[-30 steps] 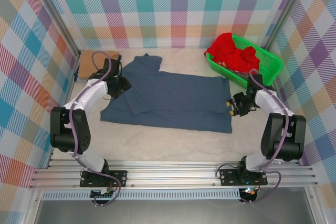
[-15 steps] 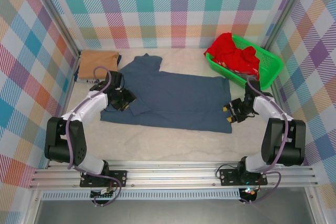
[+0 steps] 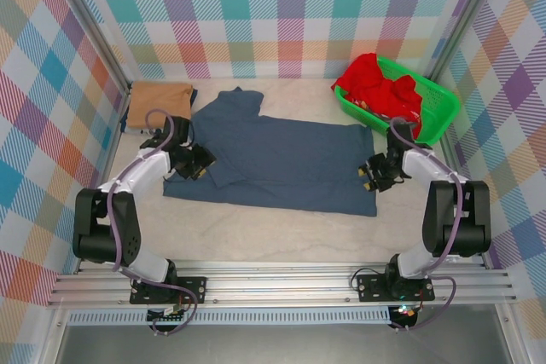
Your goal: Fold and stack the t-shirts
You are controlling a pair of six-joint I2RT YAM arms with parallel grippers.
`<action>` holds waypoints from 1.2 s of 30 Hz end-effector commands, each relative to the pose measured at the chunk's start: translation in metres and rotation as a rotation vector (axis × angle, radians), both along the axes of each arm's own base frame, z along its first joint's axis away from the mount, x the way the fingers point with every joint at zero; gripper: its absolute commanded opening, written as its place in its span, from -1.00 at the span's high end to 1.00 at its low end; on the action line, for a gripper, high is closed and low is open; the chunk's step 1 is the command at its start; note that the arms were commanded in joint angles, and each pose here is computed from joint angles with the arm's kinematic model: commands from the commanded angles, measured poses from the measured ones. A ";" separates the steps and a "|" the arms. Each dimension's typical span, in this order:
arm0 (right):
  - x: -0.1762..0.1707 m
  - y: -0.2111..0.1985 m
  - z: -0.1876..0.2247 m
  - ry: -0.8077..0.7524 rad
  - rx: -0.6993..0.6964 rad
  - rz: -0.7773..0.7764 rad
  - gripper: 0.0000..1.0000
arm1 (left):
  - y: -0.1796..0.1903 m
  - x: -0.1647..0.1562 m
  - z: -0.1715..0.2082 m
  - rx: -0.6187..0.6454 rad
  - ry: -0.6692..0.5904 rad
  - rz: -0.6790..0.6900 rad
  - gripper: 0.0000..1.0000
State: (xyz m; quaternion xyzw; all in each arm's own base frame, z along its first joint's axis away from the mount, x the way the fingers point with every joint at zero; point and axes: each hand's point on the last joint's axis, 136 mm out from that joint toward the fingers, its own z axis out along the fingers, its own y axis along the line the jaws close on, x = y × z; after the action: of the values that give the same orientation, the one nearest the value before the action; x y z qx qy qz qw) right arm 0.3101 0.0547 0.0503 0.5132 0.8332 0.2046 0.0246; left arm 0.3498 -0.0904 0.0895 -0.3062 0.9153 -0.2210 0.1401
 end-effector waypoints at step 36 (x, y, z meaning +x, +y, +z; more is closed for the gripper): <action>-0.029 0.018 0.042 -0.145 0.070 0.088 0.30 | -0.040 0.002 -0.031 0.027 0.100 -0.118 1.00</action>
State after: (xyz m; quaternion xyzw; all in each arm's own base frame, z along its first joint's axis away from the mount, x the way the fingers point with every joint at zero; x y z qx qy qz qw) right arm 0.2890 0.0688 0.0905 0.4717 0.8377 0.2679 0.0629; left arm 0.3486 -0.1221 0.0475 -0.2767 0.9377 -0.1949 0.0785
